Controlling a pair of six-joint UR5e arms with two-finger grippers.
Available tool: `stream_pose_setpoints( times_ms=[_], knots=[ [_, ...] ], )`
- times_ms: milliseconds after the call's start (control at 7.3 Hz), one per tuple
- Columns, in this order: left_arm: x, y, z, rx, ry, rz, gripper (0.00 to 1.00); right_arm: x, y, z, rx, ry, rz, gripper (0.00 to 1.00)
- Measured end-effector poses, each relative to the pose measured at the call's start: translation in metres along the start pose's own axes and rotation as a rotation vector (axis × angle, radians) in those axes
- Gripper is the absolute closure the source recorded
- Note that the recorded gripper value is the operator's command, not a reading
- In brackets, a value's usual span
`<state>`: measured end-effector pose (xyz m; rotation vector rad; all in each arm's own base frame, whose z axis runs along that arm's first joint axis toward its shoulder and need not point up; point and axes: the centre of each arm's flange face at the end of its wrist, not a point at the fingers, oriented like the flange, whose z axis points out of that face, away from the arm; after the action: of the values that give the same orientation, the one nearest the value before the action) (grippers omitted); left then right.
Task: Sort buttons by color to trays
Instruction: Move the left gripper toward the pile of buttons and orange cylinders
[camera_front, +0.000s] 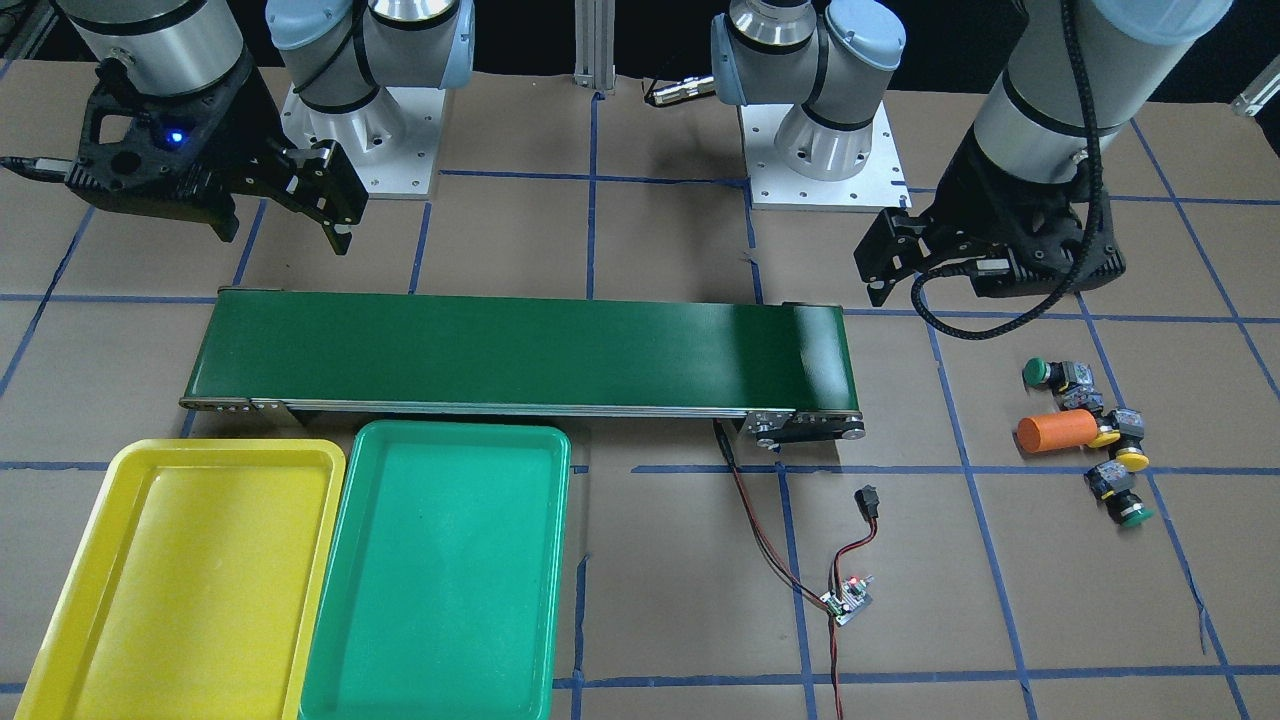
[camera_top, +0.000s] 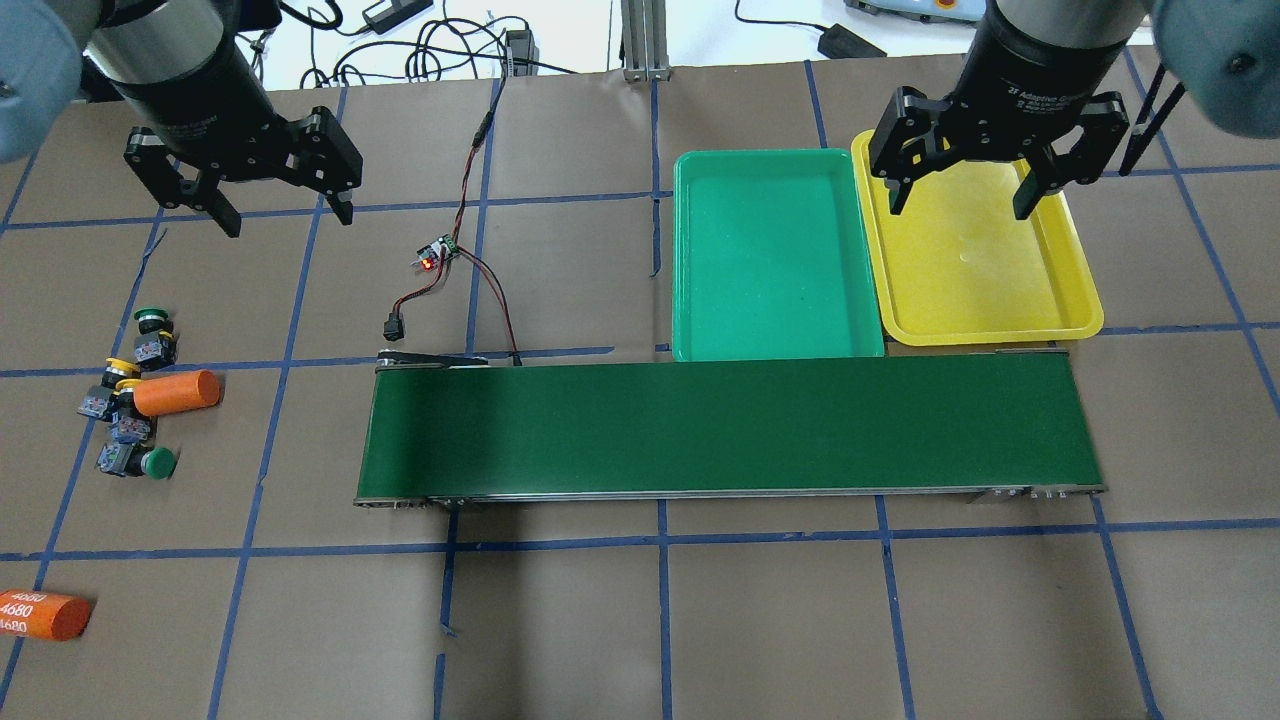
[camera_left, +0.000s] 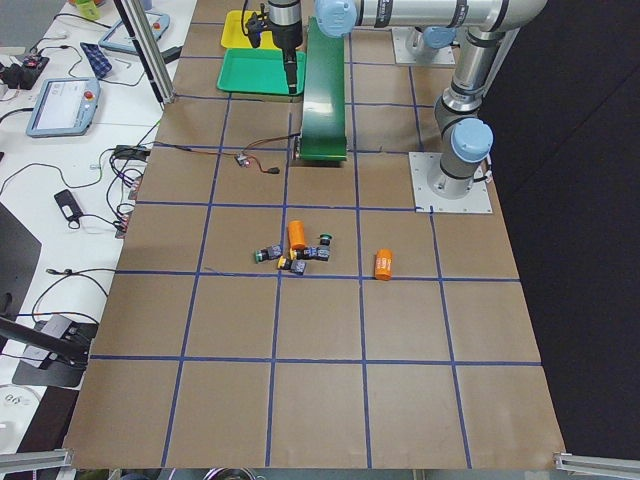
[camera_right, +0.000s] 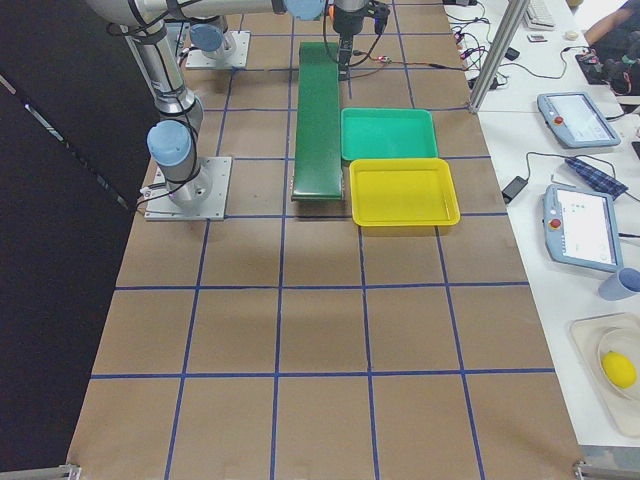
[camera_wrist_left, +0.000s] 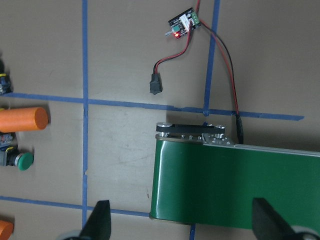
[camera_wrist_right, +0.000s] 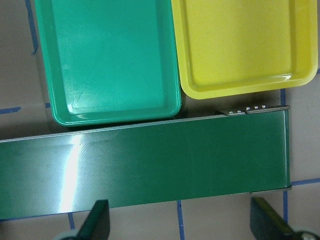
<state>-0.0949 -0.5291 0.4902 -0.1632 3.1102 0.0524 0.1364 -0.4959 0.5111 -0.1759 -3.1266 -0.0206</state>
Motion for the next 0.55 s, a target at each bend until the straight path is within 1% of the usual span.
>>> stream_pose_setpoints(
  times_ms=[274,548],
  knots=[
    [0.018,0.006,-0.007,0.012,0.028,0.026,0.00,0.000,0.000,0.000,0.000,0.000,0.000,0.00],
    [0.022,0.012,-0.015,0.030,0.029,0.036,0.00,0.000,0.000,0.000,0.000,0.000,0.000,0.00]
  ],
)
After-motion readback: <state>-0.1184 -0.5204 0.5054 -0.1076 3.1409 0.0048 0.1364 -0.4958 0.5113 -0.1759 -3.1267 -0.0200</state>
